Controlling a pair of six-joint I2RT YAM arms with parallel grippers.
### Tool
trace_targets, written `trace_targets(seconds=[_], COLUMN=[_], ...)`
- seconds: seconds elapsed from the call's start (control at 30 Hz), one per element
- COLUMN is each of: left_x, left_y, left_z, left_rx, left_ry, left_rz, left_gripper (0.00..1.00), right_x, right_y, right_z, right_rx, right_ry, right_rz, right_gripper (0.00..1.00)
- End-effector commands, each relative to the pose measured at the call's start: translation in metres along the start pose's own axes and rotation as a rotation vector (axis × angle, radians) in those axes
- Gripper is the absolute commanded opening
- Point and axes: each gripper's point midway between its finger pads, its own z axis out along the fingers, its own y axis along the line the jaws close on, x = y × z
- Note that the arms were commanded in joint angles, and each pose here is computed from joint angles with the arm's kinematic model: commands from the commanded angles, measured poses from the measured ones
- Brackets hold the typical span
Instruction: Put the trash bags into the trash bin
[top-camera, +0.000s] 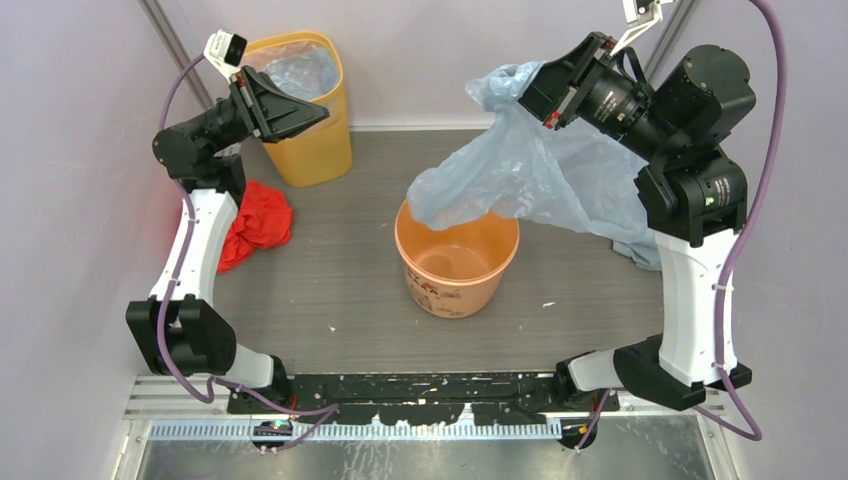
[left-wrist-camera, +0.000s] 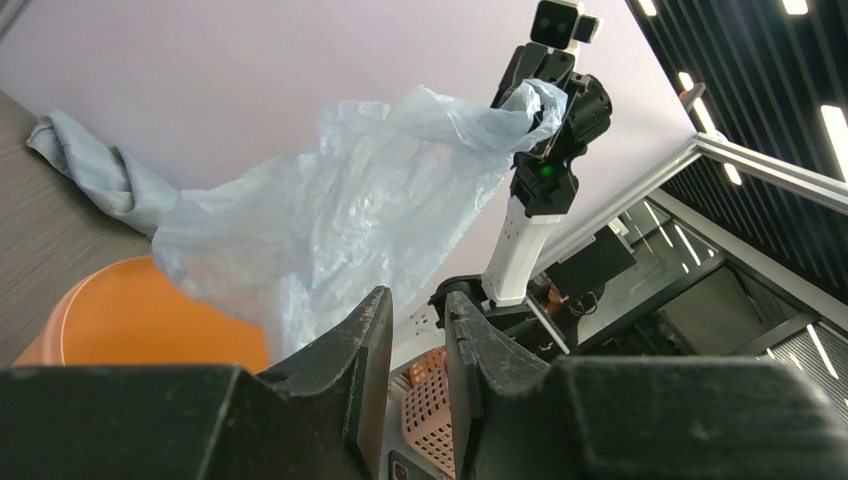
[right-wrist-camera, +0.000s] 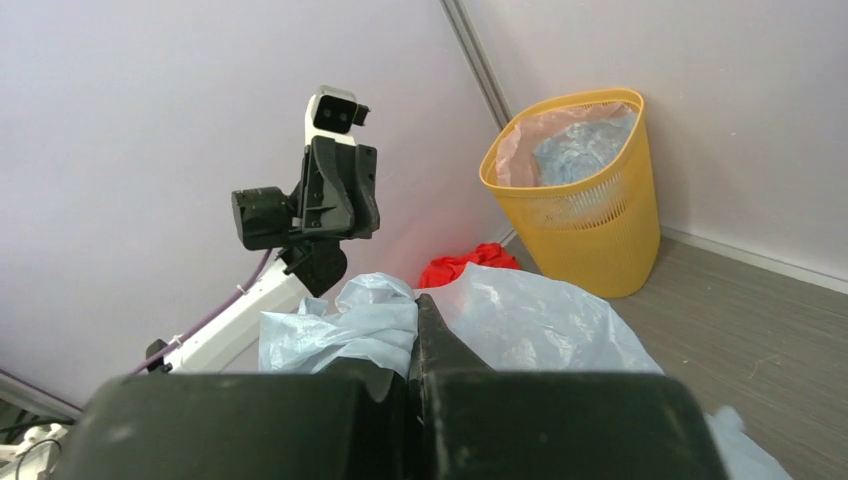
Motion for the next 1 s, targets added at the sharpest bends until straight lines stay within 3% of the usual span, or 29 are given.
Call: trace_targets(seconds=[0.0, 0.47, 0.7, 0.97], left_x=[0.007, 0.009, 0.011, 0.029], left_y=[-0.028, -0.024, -0.029, -0.028], left_z=[-0.001, -0.002, -0.002, -0.004], left_rx=[0.04, 0.043, 0.05, 0.054], left_ry=[0.004, 0.02, 0.022, 0.031], left_rz=[0.116, 0.108, 0.112, 0.1], left_gripper=[0.27, 0.27, 0.27, 0.28], right_x=[-0.006, 0.038, 0.02, -0.003], right_y=[0.007, -0.046, -0.058, -0.051], right_z=[0.01, 0.016, 0.009, 0.01], right_rx=[-0.057, 0.095, 0.2, 0.191], right_ry=[-0.013, 0.068, 0.008, -0.062], right_rz=[0.018, 0.035, -0.034, -0.087], right_gripper=[0.01, 0.01, 0.01, 0.01])
